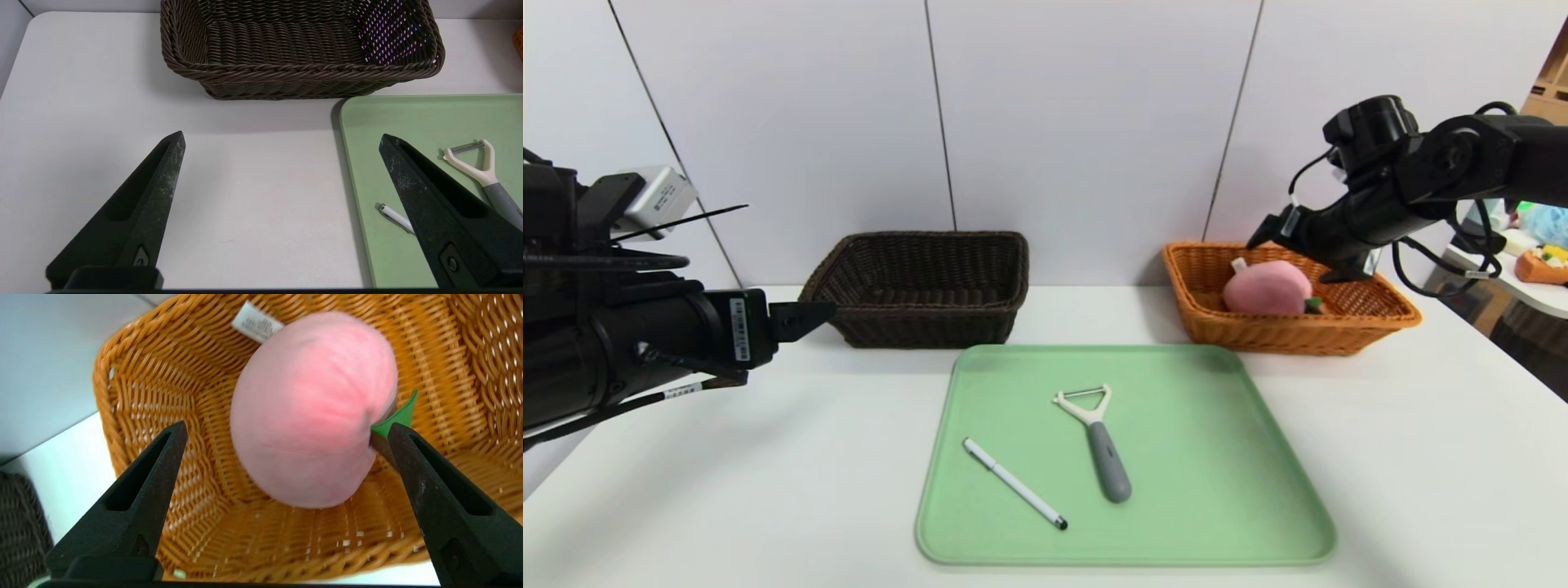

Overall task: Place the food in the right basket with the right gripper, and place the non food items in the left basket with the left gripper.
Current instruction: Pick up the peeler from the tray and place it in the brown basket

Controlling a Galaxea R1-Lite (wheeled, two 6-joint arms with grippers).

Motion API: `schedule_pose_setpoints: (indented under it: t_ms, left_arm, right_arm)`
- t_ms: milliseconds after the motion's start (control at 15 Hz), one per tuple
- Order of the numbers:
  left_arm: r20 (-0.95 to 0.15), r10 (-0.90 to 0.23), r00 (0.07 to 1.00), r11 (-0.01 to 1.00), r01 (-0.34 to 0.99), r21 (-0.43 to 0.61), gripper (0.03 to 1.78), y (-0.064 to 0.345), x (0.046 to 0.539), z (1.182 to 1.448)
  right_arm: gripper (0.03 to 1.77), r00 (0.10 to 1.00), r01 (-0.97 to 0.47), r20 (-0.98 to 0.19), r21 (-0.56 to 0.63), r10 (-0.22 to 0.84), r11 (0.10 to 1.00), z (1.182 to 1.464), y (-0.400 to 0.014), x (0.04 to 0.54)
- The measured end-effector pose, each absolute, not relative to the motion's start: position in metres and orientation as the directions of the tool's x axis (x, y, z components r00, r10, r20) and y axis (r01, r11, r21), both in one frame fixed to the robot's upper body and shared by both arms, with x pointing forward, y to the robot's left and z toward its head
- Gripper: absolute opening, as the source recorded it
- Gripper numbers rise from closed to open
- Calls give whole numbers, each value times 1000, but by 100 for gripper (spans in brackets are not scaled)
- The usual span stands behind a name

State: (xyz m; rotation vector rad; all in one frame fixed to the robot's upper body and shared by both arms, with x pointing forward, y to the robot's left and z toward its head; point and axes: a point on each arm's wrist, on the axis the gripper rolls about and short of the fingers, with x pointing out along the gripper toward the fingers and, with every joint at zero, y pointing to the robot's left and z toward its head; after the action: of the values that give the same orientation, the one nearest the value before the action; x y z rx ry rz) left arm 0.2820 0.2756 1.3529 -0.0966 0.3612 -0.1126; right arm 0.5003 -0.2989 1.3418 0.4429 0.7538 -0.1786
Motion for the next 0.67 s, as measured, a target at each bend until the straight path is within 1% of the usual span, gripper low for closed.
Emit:
schedule_pose_setpoints:
  t_ms: [200, 400, 533, 667]
  left_arm:
    - [-355, -127, 926, 989, 93, -111, 169, 276, 281, 1350]
    - [-359, -127, 925, 990, 94, -110, 169, 276, 281, 1349]
    - [-359, -127, 925, 990, 93, -110, 169, 276, 280, 1349]
    - [-358, -127, 925, 990, 93, -111, 169, 276, 280, 1349]
  right_arm:
    - [169, 691, 236, -721, 299, 56, 925, 1359, -273, 475]
    - [169, 683, 99, -719, 262, 125, 960, 1383, -242, 441]
    - [169, 670, -20, -720, 227, 182, 974, 1398, -220, 413]
    - [169, 678, -125, -705, 165, 206, 978, 1409, -206, 393]
